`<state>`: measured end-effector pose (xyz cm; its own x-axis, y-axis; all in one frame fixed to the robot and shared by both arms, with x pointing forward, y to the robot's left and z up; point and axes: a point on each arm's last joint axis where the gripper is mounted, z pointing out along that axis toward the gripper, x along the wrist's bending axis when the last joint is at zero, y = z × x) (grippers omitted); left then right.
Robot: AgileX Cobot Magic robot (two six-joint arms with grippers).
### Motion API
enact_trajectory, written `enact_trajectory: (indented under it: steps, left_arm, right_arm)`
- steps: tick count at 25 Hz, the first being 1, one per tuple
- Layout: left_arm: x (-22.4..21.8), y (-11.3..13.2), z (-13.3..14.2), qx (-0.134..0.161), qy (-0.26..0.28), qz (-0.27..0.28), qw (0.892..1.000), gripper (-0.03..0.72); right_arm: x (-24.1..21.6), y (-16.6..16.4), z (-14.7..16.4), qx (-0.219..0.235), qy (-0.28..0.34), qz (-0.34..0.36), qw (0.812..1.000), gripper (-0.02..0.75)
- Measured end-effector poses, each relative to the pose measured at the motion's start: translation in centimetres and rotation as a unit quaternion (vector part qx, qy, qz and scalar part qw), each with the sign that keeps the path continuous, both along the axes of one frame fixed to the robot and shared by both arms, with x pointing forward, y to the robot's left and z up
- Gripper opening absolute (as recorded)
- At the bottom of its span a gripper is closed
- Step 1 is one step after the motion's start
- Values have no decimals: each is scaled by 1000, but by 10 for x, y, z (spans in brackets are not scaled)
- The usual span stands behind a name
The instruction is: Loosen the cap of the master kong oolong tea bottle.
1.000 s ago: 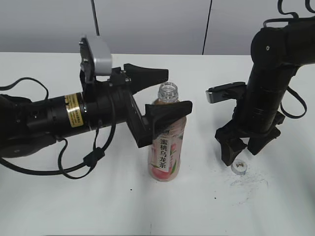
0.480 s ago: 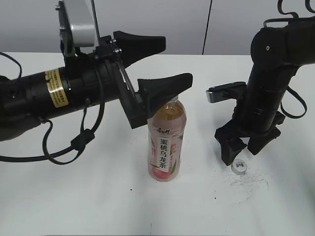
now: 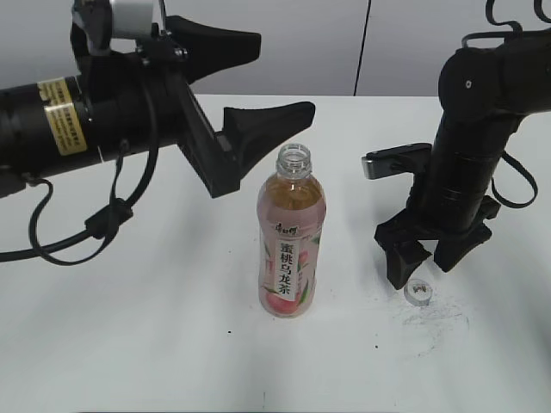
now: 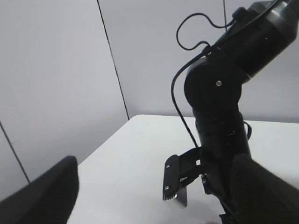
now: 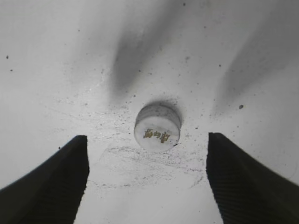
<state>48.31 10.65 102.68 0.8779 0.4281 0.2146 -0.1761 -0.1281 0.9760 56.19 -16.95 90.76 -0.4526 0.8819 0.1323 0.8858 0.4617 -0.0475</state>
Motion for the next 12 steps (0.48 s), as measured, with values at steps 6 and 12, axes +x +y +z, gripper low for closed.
enact_trajectory:
  steps: [6,12]
  left_arm:
    - [-4,11,15,14,37,52,998,589]
    - [-10,32,37,24,67,143,987,589]
  right_arm:
    - [0,0,0,0,0,-1,1000,587]
    - [0,0,0,-1,2,-1,1000,587]
